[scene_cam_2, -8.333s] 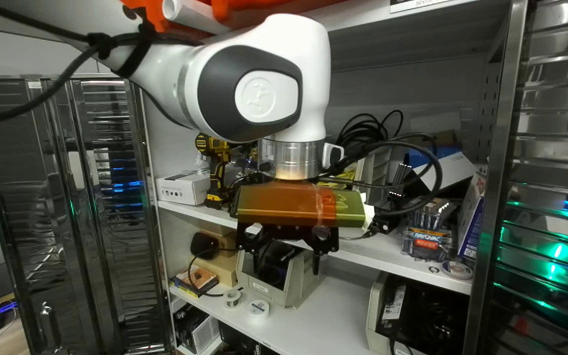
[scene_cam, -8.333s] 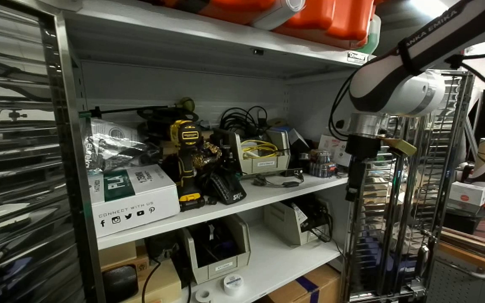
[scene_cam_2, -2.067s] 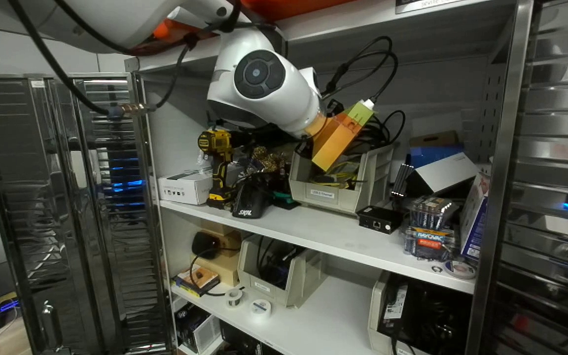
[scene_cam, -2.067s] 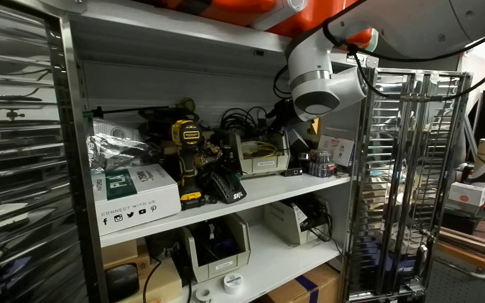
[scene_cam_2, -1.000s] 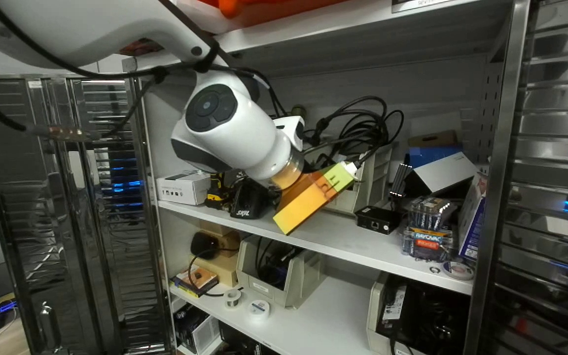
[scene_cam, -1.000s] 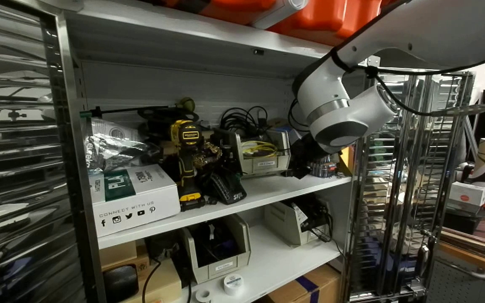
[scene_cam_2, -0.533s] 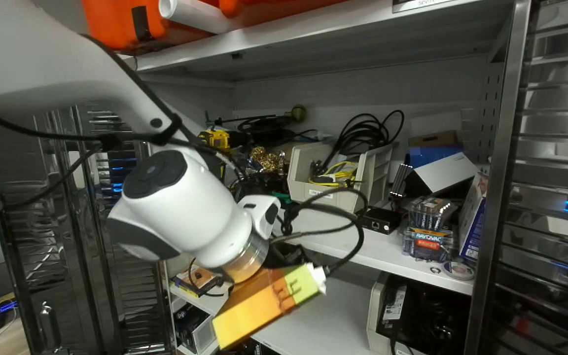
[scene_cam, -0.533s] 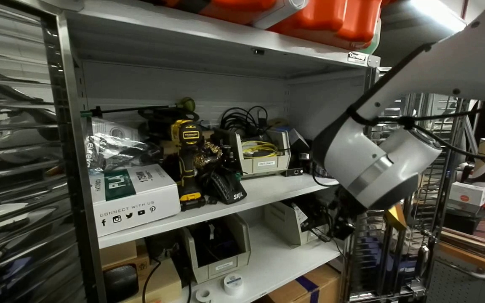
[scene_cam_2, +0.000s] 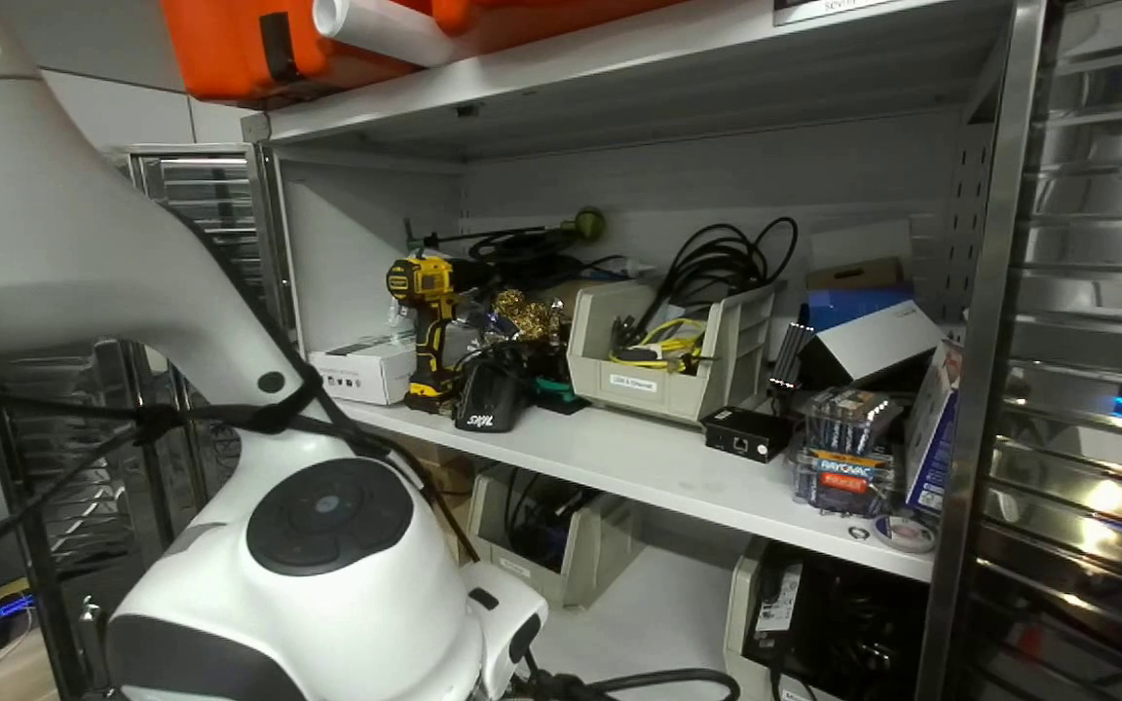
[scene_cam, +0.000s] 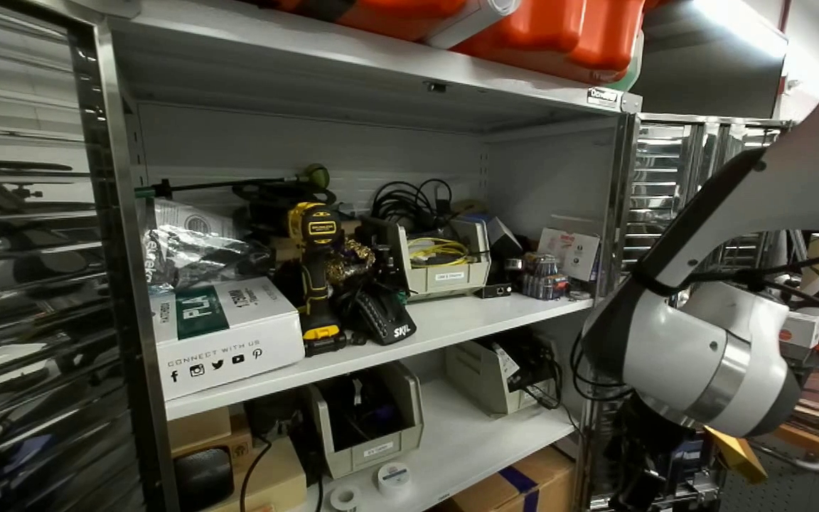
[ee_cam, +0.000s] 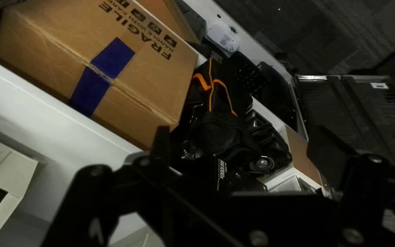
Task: Pick the cable and put it in the cable box.
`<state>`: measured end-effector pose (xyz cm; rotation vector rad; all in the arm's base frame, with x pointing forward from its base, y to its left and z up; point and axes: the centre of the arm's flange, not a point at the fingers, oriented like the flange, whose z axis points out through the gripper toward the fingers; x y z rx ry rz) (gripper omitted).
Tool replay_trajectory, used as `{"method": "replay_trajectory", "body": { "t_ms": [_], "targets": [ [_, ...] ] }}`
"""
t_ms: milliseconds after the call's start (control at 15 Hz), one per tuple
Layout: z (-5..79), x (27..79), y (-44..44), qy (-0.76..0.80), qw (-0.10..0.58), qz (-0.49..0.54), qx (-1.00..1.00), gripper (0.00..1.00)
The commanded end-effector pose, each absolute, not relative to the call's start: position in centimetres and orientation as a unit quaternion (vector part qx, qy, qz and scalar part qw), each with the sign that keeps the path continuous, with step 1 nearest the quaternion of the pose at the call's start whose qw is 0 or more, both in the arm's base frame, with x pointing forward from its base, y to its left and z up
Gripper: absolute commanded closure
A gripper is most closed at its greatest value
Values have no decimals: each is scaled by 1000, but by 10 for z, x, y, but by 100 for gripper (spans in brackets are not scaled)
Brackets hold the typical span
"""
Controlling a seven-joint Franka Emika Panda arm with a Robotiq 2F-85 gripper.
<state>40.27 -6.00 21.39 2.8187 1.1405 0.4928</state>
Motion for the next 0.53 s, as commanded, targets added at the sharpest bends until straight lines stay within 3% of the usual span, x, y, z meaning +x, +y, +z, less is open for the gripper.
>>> {"method": "replay_trajectory", "body": {
  "t_ms": [0,467],
  "targets": [
    [212,401,-61,365,26,156,917,0],
    [211,400,-61,361,23,155,919,0]
  ]
}}
